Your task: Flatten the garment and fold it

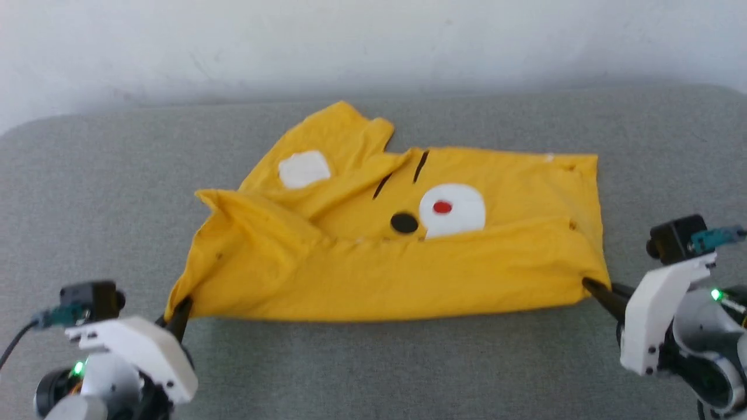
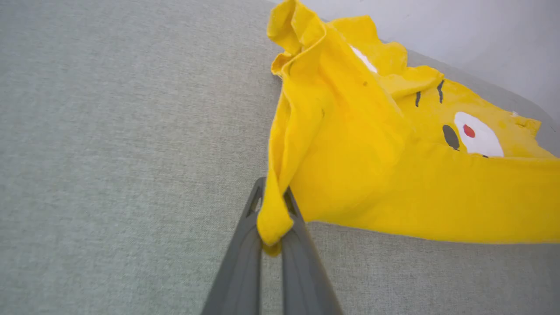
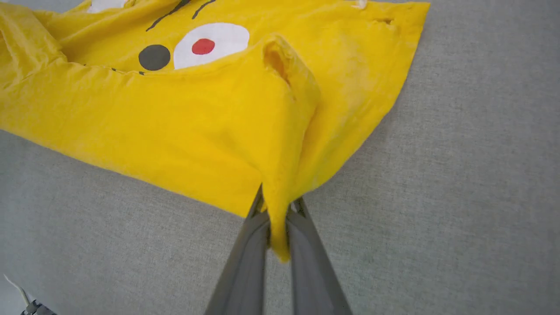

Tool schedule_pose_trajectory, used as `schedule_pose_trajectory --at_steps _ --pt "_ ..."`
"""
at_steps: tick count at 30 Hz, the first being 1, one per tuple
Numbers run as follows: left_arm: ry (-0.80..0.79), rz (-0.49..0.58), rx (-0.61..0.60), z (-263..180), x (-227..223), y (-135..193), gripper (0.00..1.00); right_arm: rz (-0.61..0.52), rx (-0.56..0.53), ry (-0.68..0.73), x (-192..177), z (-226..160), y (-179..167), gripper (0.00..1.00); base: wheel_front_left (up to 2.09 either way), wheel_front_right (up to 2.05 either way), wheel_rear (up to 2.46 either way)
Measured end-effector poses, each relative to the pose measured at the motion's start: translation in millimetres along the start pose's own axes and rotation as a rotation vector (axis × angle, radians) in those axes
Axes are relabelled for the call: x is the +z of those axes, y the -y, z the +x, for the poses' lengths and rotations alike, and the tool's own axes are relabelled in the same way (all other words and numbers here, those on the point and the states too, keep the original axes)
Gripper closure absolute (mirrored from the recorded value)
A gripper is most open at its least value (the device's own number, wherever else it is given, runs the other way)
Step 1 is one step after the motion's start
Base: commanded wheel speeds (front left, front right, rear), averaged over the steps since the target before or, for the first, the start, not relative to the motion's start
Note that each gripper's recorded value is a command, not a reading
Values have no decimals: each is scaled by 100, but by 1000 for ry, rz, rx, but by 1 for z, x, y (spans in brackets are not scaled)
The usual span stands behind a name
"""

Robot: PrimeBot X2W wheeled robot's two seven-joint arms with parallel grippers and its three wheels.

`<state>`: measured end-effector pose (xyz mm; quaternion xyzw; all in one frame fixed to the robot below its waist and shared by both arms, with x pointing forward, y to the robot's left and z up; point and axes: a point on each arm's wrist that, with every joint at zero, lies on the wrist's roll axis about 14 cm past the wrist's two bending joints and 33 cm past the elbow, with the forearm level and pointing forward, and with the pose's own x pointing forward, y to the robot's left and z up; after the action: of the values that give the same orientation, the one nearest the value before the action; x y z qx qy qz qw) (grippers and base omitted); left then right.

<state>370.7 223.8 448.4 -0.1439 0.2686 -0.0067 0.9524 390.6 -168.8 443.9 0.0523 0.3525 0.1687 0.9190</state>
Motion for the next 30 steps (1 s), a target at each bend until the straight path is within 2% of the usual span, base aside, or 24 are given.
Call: schedule_pose_trajectory --at_steps 5,9,10,11,12,13,14,15,16,17,18,24,27,30 --pt "-14 -34 94 -36 -20 -20 100 20 3 -1 -17 -20 -7 100 0 0 0" --pt "-83 -91 168 -61 -53 -37 100 94 -16 -60 -53 -25 -8 100 0 0 0" --pt "-101 -111 177 -65 -62 -39 100 122 -22 -74 -63 -24 -7 91 0 0 0" --pt "-116 -129 184 -68 -69 -40 100 147 -26 -88 -73 -24 -8 74 0 0 0" --pt "-119 -140 186 -69 -73 -41 100 165 -33 -106 -83 -23 -9 38 0 0 0" --pt "-108 -154 194 -69 -75 -42 100 182 -38 -121 -93 -23 -9 38 0 0 0" --pt "-102 -163 205 -69 -77 -44 100 201 -39 -134 -100 -23 -10 0 0 0 0" --pt "-109 -171 207 -69 -83 -45 100 215 -38 -139 -105 -23 -12 0 0 0 0" --pt "-108 -186 207 -68 -86 -44 74 227 -34 -127 -107 -23 -15 0 0 0 0" --pt "-104 -199 213 -66 -89 -44 11 236 -32 -98 -103 -23 -18 0 0 0 0" --pt "-99 -201 215 -65 -91 -44 0 242 -29 -57 -97 -23 -20 0 0 0 0" --pt "79 -142 196 -53 -45 -42 0 211 -71 307 -35 -42 -21 0 0 0 0" --pt "192 -82 165 -47 -6 -35 0 161 -131 496 -1 -61 -13 0 0 0 0" --pt "284 -37 130 -35 30 -23 0 97 -171 618 26 -73 -9 0 0 0 0"
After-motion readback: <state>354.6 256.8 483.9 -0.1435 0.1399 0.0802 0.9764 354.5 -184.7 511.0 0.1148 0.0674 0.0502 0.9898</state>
